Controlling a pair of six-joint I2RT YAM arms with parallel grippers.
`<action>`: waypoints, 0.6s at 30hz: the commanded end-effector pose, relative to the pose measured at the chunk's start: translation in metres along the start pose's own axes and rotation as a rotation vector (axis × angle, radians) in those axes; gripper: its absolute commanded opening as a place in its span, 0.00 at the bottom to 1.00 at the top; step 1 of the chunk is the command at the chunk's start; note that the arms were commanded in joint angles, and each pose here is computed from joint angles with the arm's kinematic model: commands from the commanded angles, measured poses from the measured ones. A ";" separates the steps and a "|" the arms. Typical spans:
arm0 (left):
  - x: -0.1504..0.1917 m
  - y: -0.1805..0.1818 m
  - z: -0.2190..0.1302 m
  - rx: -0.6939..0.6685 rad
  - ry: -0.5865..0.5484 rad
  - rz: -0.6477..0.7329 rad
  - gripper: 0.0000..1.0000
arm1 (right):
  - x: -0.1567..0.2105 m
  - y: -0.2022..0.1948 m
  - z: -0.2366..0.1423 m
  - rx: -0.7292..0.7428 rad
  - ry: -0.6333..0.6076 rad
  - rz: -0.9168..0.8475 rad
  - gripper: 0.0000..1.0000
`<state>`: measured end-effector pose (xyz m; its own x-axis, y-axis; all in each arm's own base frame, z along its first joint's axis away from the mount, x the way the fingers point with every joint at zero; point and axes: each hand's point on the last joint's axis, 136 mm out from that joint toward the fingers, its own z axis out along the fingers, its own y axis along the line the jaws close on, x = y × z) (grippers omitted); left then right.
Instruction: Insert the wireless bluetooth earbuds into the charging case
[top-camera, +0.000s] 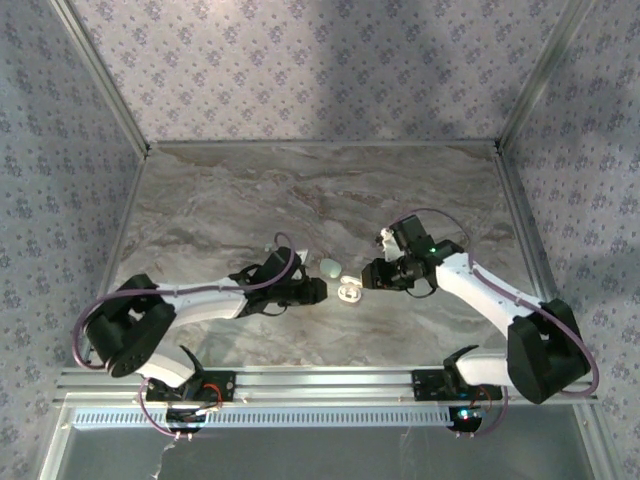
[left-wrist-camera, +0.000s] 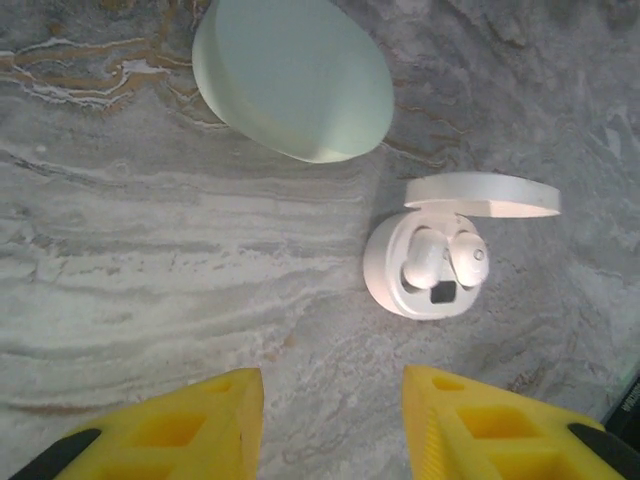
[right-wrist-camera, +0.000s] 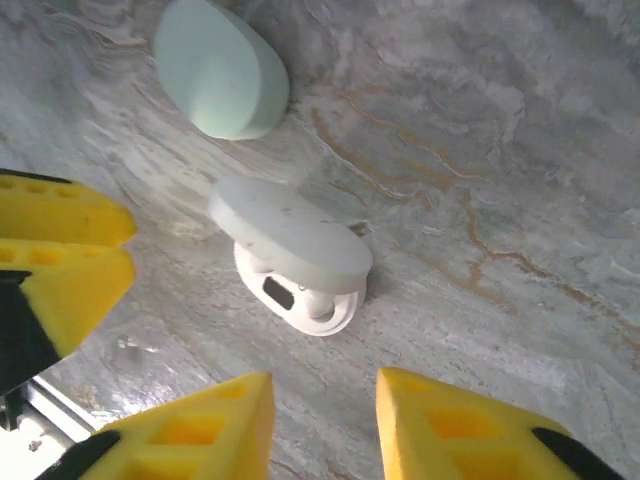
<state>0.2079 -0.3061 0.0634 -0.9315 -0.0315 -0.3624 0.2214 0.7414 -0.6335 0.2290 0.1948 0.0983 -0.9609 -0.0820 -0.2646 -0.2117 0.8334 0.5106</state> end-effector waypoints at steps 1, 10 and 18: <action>0.006 -0.014 -0.009 0.032 -0.007 0.068 0.39 | 0.001 0.015 -0.012 -0.074 0.026 0.002 0.46; 0.019 -0.015 0.005 0.003 0.043 0.119 0.31 | -0.032 0.006 -0.005 -0.078 -0.008 0.038 0.48; 0.016 -0.010 0.022 -0.035 0.062 0.108 0.20 | -0.044 -0.005 0.018 -0.004 0.049 0.044 0.39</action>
<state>0.1890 -0.3198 0.0448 -0.9275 0.0858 -0.3638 0.2957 0.7638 -0.5737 0.2701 0.2026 0.0943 -0.9785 -0.0471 -0.2007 -0.1525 0.8206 0.5508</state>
